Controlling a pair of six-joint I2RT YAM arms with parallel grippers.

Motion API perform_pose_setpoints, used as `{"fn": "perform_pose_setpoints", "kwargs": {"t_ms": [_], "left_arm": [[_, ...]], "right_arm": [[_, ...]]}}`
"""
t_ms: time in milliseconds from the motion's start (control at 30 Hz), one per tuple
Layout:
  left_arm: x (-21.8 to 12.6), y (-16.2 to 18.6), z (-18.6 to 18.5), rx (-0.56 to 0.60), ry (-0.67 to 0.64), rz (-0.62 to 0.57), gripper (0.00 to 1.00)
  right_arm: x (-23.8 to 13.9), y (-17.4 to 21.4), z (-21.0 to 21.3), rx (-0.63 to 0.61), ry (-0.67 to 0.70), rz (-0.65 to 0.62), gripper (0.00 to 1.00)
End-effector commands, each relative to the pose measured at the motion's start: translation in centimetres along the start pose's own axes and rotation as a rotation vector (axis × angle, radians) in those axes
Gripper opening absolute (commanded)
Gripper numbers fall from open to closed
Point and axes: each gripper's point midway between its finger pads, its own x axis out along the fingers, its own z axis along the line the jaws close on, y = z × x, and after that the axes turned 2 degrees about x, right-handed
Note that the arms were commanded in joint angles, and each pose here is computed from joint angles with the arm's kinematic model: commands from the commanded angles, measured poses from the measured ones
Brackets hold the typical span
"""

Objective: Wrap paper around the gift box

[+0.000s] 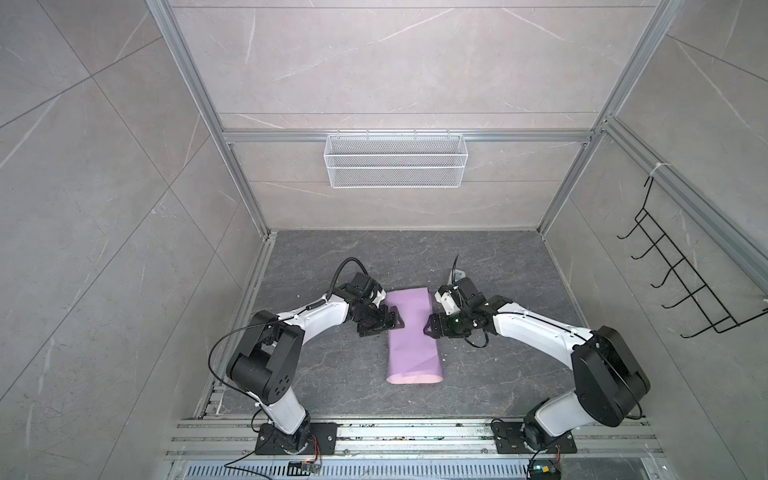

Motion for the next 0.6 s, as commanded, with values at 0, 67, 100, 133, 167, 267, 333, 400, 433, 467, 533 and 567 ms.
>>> {"fn": "perform_pose_setpoints", "kwargs": {"t_ms": [0, 67, 100, 133, 167, 267, 333, 400, 433, 467, 533, 567], "left_arm": [[0.7, 0.7, 1.1, 0.01, -0.053, 0.034, 0.91], [0.6, 0.6, 1.1, 0.012, -0.052, 0.033, 0.91], [0.7, 0.7, 1.2, 0.012, -0.054, 0.034, 0.91], [0.6, 0.6, 1.2, 0.012, -0.055, 0.032, 0.91], [0.6, 0.6, 1.2, 0.012, -0.056, 0.032, 0.91], [0.7, 0.6, 1.3, 0.014, -0.059, 0.033, 0.91], [0.7, 0.6, 1.2, 0.015, -0.058, 0.035, 0.91], [0.7, 0.6, 1.2, 0.015, -0.059, 0.035, 0.91], [0.8, 0.6, 1.2, 0.014, -0.058, 0.035, 0.91], [0.7, 0.6, 1.1, 0.016, -0.057, 0.035, 0.91], [0.7, 0.6, 1.2, 0.016, -0.057, 0.034, 0.91], [0.7, 0.5, 1.1, 0.018, -0.056, 0.031, 0.91]], "right_arm": [[-0.9, 0.5, -0.3, 0.017, 0.025, 0.028, 0.76], [-1.1, -0.5, 0.6, 0.023, -0.016, 0.011, 0.76], [-1.2, -1.0, 0.9, 0.027, -0.031, 0.002, 0.77], [-1.1, -1.5, 1.1, 0.026, -0.036, -0.003, 0.77], [-1.0, -1.9, 1.2, 0.026, -0.036, -0.008, 0.78], [-0.5, -3.1, 1.4, 0.02, -0.032, -0.022, 0.78], [0.0, -3.6, 1.4, 0.019, -0.031, -0.021, 0.78], [0.7, -3.7, 1.3, 0.021, -0.026, -0.012, 0.78], [1.1, -3.7, 1.1, 0.023, -0.021, -0.007, 0.78], [1.4, -3.6, 0.9, 0.022, -0.013, 0.002, 0.78], [1.7, -3.4, 0.4, 0.02, 0.007, 0.011, 0.77], [1.8, -3.2, 0.0, 0.02, 0.02, 0.014, 0.77]]}}
